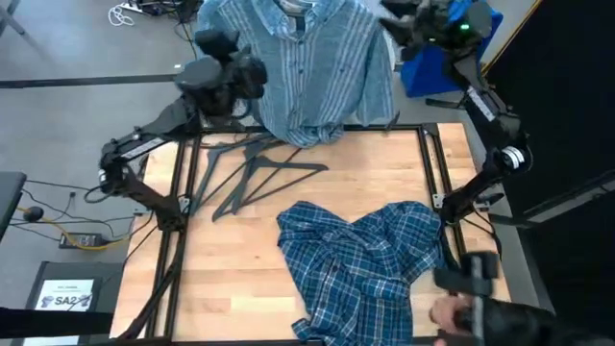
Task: Hang clothes
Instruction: Hang the green shirt on the hanging rack
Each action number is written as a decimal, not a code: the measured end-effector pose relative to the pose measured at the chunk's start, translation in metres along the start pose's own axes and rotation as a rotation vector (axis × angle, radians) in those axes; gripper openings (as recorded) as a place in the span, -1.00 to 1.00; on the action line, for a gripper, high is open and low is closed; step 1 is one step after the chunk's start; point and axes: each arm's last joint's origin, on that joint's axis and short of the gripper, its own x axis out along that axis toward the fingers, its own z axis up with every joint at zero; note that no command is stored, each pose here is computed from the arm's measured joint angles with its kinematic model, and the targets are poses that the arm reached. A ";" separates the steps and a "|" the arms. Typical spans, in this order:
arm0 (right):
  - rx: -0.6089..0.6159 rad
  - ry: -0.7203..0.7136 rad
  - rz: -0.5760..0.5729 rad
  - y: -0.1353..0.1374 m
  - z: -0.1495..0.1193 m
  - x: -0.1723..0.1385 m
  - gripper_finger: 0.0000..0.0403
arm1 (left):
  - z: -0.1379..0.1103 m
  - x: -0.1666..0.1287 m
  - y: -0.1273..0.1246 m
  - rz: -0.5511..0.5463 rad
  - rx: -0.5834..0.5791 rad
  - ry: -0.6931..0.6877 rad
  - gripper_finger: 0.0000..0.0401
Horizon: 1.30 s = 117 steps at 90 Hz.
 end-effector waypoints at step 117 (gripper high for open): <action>0.073 0.605 -0.248 0.001 -0.331 0.019 -0.99 | -0.185 0.158 -0.249 -0.344 -0.247 -0.107 -0.75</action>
